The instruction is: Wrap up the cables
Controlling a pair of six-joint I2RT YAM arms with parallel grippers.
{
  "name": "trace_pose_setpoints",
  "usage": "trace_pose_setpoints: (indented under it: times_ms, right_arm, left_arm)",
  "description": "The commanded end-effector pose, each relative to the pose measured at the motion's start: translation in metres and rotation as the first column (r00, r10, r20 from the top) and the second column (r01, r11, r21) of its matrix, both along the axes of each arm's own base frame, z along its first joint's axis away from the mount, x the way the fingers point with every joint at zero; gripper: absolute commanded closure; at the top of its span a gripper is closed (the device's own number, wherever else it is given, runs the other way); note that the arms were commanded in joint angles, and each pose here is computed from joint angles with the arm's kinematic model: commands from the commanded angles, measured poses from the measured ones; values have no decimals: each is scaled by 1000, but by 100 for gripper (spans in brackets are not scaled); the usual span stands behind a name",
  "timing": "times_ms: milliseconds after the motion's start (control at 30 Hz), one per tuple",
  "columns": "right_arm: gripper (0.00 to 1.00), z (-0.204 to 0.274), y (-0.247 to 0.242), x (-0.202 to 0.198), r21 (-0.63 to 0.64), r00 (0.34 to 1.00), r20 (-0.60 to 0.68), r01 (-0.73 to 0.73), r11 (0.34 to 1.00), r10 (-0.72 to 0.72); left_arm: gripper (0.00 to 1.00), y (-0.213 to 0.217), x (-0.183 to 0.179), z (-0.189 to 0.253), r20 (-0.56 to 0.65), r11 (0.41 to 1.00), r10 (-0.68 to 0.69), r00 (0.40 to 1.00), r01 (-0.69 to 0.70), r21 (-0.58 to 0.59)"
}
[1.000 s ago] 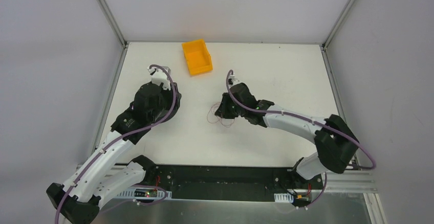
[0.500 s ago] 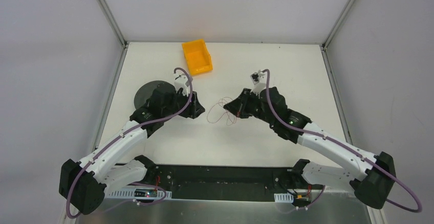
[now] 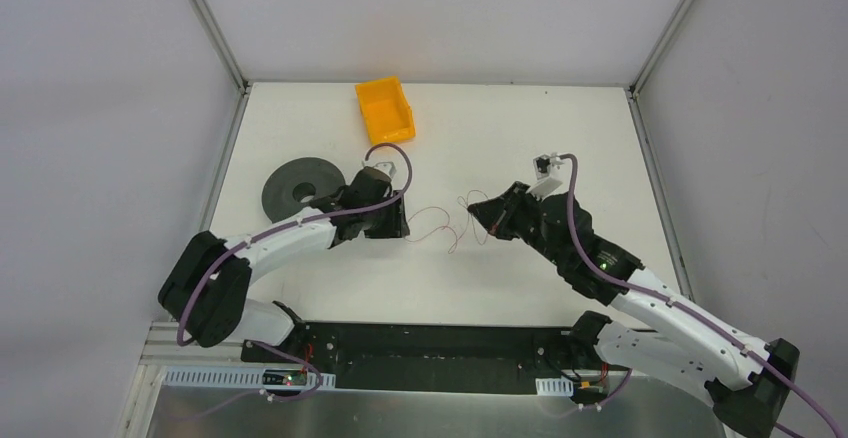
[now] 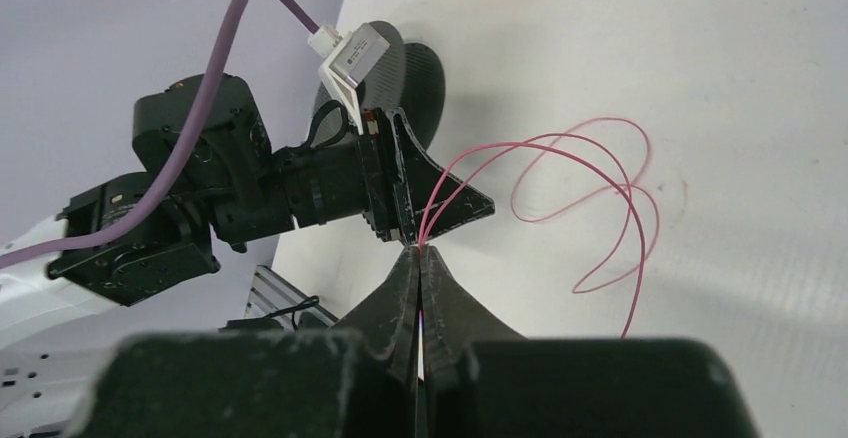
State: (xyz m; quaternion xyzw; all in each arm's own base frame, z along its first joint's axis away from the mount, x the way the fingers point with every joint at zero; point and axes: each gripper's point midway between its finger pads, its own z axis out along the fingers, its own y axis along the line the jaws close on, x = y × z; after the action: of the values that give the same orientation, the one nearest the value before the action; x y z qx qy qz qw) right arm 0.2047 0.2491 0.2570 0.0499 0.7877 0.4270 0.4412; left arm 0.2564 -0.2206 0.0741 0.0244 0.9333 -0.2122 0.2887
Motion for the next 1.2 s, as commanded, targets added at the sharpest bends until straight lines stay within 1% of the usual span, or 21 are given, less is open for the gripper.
trace_pose_setpoints:
  times_ms: [0,200,367,500,600,700,733,833,900,967,1033,1167]
  right_arm:
    - [100,-6,-12,3,11,998,-12,59,998,-59]
    - [100,-9,-18,0,2,997,-11,70,998,-70]
    - [100,-11,-21,0,-2,997,-6,76,997,-76]
    - [100,-17,-22,0,-15,997,-14,80,997,-80]
    - [100,-22,-24,1,-23,996,-20,91,996,-92]
    - [100,-25,-31,4,-38,992,-14,127,991,-128]
    - [100,-26,-36,5,-53,989,-6,147,988,-147]
    - [100,-30,-60,14,-133,971,30,240,962,-238]
    - [100,-31,-83,22,-193,943,61,334,923,-328]
    - [99,-28,-102,28,-231,918,85,396,889,-387]
    - [93,-29,-114,32,-254,900,100,436,863,-425]
    - [76,-41,-136,36,-333,867,78,487,807,-491]
  left_arm:
    - [55,-11,14,-2,-23,995,103,994,-103,2]
    - [56,-10,10,-31,-101,983,175,979,-168,68]
    - [58,-8,14,-48,-114,973,210,971,-197,122]
    - [63,-12,21,-52,-111,970,215,970,-199,140]
    - [76,-12,22,-56,-112,970,205,972,-187,156]
    - [96,-7,19,-59,-111,967,210,971,-189,173]
    - [100,-4,20,-56,-95,965,212,973,-192,180]
    - [100,9,27,-33,-11,957,190,982,-183,224]
    - [100,21,36,-8,69,947,187,980,-199,253]
    - [100,28,44,21,148,944,170,974,-204,260]
    - [100,29,49,46,199,949,157,967,-203,241]
    - [100,20,46,79,236,973,115,965,-157,168]
